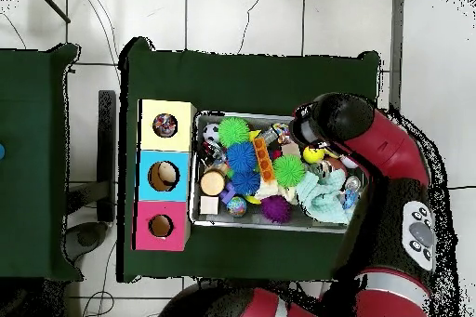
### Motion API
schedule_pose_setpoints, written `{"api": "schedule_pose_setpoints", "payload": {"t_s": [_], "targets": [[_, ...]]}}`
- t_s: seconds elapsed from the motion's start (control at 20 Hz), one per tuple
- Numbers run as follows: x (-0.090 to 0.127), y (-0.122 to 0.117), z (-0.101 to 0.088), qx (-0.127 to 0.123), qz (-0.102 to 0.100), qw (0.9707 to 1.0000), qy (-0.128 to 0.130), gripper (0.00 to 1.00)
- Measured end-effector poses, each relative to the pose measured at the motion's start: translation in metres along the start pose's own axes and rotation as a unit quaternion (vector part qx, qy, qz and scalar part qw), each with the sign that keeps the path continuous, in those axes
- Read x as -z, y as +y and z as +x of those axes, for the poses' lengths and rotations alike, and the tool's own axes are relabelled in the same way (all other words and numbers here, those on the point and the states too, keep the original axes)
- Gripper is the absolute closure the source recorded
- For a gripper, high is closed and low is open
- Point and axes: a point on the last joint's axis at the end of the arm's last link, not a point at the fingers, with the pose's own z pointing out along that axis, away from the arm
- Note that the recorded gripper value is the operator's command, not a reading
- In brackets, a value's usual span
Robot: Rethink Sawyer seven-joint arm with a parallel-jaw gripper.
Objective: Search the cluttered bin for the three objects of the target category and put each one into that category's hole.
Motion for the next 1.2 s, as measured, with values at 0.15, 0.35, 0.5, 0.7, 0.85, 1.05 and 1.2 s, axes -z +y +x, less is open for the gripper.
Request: {"api": "schedule_pose_setpoints", "payload": {"t_s": [0.15,0.35,0.5,0.7,0.85,1.05,1.2], "targets": [[-0.019,-0.008,-0.011,-0.002,0.002,1.0000,-0.006,0.00],[-0.045,-0.019,-0.011,-0.002,0.013,0.9999,0.005,0.00],[-0.064,-0.025,-0.007,0.003,0.025,0.9996,0.014,0.00],[-0.079,-0.028,0.002,0.011,0.034,0.9991,0.023,0.00],[-0.085,-0.029,0.009,0.014,0.037,0.9988,0.030,0.00],[-0.088,-0.030,0.014,0.015,0.038,0.9985,0.036,0.00],[-0.090,-0.029,0.015,0.016,0.037,0.9985,0.036,0.00]]}}
